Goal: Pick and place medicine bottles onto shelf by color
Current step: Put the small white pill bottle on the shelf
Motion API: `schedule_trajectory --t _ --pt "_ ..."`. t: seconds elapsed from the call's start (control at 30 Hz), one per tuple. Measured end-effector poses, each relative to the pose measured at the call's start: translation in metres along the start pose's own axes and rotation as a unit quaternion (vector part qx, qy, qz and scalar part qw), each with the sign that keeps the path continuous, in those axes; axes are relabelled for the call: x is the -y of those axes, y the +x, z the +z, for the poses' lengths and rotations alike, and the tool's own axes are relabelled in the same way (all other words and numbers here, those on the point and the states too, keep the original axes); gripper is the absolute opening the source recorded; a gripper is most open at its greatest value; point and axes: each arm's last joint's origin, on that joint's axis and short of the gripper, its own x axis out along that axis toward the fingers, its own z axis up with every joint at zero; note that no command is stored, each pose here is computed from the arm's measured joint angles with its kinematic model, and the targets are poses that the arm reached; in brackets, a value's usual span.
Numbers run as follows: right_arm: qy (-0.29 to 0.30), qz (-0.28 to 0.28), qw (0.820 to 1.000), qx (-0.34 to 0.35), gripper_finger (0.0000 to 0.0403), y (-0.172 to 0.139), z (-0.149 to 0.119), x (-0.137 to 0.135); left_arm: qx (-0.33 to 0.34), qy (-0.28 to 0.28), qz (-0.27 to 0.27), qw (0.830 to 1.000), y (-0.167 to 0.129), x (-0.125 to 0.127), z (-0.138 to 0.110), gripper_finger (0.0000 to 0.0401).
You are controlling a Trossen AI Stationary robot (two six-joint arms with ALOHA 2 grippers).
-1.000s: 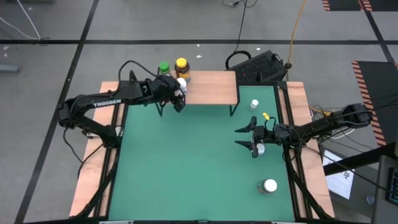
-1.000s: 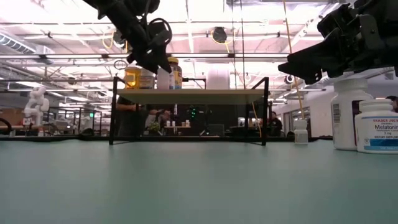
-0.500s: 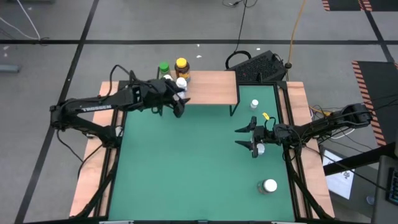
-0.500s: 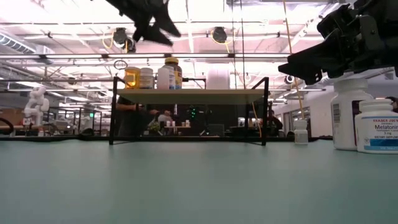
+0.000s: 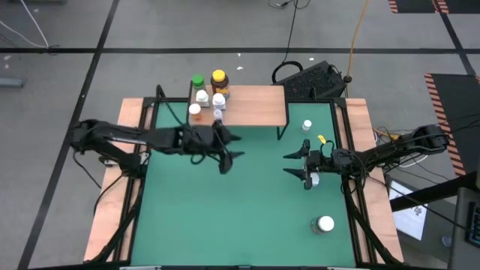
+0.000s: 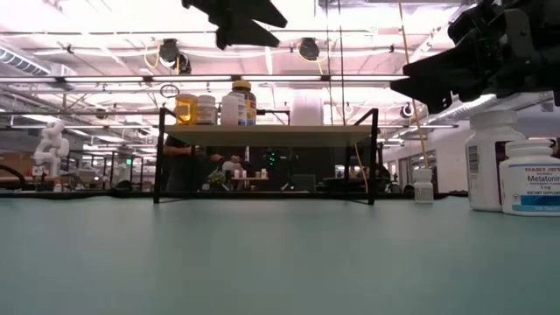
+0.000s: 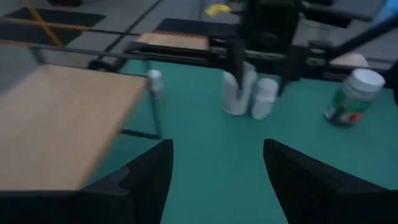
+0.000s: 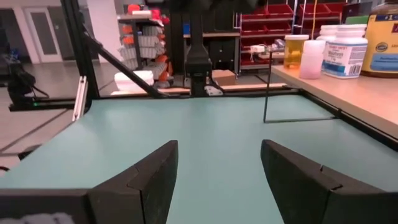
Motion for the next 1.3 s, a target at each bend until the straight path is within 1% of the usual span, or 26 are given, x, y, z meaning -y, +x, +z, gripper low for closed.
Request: schedule_trajectory --t 0.1,0.23,0.3,0.4,0.47,0.53,0.6,0.7,0.77,0.87,0.93,1.03,1.13,1.23,1.3 --pt "0.008 0.000 1.000 0.005 0.0226 0.000 0.002 0.000 0.004 0.011 -0.014 1.000 0.020 0.014 -0.008 0.0253" --pt "0.010 0.004 1.000 -0.014 0.0226 0.009 0.011 -0.004 0.014 0.031 -0.025 0.999 0.045 0.027 -0.020 0.0253" --pt "-0.005 0.006 0.999 -0.042 0.0226 0.016 0.020 -0.008 0.019 0.034 -0.027 0.999 0.056 0.031 -0.025 0.0253" --pt "-0.033 -0.033 0.992 -0.114 0.0226 0.026 0.041 -0.013 0.028 0.031 -0.028 0.999 0.068 0.033 -0.031 0.0253" --pt "-0.059 -0.078 0.981 -0.168 0.0226 0.030 0.059 -0.016 0.028 0.030 -0.027 0.999 0.075 0.034 -0.036 0.0253" --pt "-0.072 -0.122 0.969 -0.203 0.0226 0.029 0.079 -0.019 0.029 0.035 -0.027 0.999 0.082 0.035 -0.040 0.0253" --pt "-0.077 -0.155 0.957 -0.231 0.0226 0.025 0.096 -0.020 0.033 0.039 -0.027 0.998 0.088 0.036 -0.044 0.0253" --pt "-0.057 -0.165 0.947 -0.268 0.0226 0.016 0.113 -0.023 0.053 0.045 -0.048 0.996 0.098 0.039 -0.048 0.0253" --pt "-0.037 -0.169 0.942 -0.288 0.0226 0.010 0.119 -0.025 0.060 0.051 -0.064 0.995 0.103 0.041 -0.051 0.0253" --pt "-0.016 -0.188 0.926 -0.326 0.0226 -0.002 0.120 -0.024 0.074 0.059 -0.070 0.993 0.111 0.042 -0.055 0.0253" --pt "-0.002 -0.227 0.918 -0.325 0.0226 -0.008 0.123 -0.020 0.074 0.059 -0.068 0.993 0.112 0.040 -0.056 0.0253" --pt "0.009 -0.288 0.900 -0.327 0.0226 -0.018 0.122 -0.010 0.071 0.047 -0.060 0.995 0.113 0.033 -0.055 0.0253" --pt "0.024 -0.352 0.874 -0.334 0.0226 -0.023 0.120 0.003 0.064 0.037 -0.057 0.996 0.114 0.031 -0.056 0.0253" --pt "0.034 -0.388 0.853 -0.347 0.0226 -0.024 0.112 0.015 0.057 0.038 -0.059 0.996 0.113 0.032 -0.057 0.0253" --pt "0.037 -0.404 0.843 -0.353 0.0226 -0.024 0.105 0.021 0.044 0.042 -0.060 0.996 0.113 0.033 -0.060 0.0253"
